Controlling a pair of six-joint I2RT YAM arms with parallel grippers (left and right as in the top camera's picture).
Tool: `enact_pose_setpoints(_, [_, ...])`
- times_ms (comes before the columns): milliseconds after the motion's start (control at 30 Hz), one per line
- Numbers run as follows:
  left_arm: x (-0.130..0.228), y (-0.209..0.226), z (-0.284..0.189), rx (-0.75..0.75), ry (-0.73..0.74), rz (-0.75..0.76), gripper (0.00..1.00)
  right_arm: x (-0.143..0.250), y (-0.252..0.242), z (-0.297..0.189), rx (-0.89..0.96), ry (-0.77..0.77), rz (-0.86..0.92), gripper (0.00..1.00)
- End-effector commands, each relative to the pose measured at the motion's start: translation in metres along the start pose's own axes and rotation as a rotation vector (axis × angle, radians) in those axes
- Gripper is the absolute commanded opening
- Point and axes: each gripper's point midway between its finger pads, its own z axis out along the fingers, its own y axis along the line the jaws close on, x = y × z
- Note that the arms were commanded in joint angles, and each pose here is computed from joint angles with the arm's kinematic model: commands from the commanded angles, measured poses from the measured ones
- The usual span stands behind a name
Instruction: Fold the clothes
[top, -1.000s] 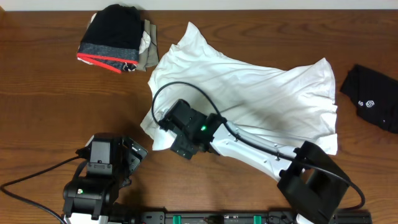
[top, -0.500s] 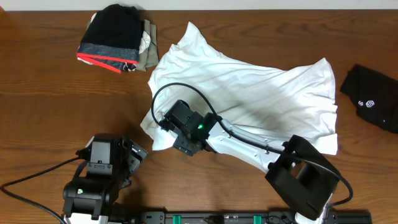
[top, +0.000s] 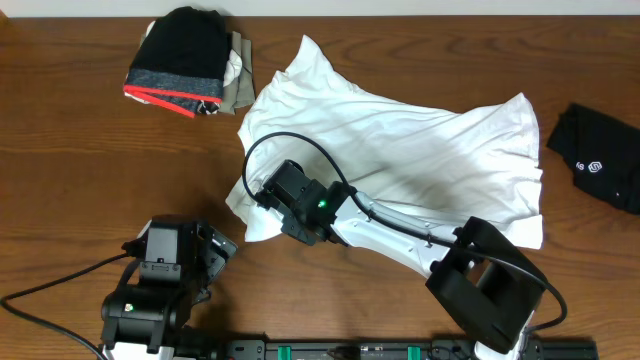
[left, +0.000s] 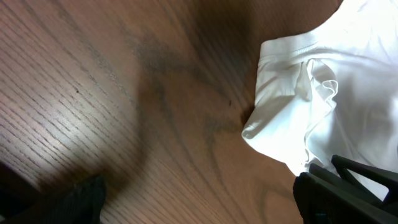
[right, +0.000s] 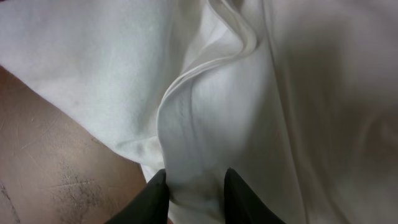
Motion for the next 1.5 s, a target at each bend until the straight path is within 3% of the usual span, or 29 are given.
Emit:
enact_pose_setpoints(0, [-0.002,0.0,-0.003,-0.001,-0.008,-0.006,0.98,-0.005,-0.005,0.002,0.012,-0.005,0.014,0.26])
enact_pose_setpoints(200, [-0.002,0.0,-0.003,-0.004,-0.006,-0.006,0.98,-0.005,-0.005,0.002,0.013,-0.007,0.026,0.02])
enact_pose_setpoints(400, [-0.002,0.001,-0.003,-0.004,-0.005,-0.006,0.98,-0.018,-0.013,0.001,0.043,-0.06,0.067,0.01])
enact_pose_setpoints(633, [-0.001,0.002,-0.003,-0.011,-0.001,-0.005,0.98,-0.043,-0.059,-0.012,0.123,-0.149,0.169,0.01])
enact_pose_setpoints(967, [-0.001,0.003,-0.003,-0.012,0.0,-0.005,0.98,-0.027,-0.128,-0.017,0.178,-0.157,0.31,0.01])
enact_pose_setpoints(1100, [-0.001,0.003,-0.003,-0.012,0.0,-0.005,0.98,-0.029,-0.129,-0.018,0.166,-0.173,0.327,0.13])
enact_pose_setpoints(1133, [-0.001,0.003,-0.003,-0.012,0.0,-0.005,0.98,-0.03,-0.13,-0.018,0.165,-0.18,0.34,0.25])
enact_pose_setpoints(1200, [-0.001,0.003,-0.003,-0.012,0.0,-0.005,0.98,-0.033,-0.13,-0.018,0.164,-0.191,0.37,0.62])
enact_pose_setpoints(1267, [-0.001,0.003,-0.003,-0.012,0.0,-0.005,0.98,-0.034,-0.131,-0.019,0.162,-0.201,0.4,0.83])
enact_pose_setpoints(1367, [-0.001,0.003,-0.003,-0.012,0.0,-0.005,0.98,-0.035,-0.131,-0.02,0.157,-0.206,0.44,0.87])
enact_pose_setpoints(1467, [0.0,0.002,-0.003,-0.01,0.003,0.007,0.98,-0.041,-0.124,-0.025,0.107,-0.21,0.443,0.82])
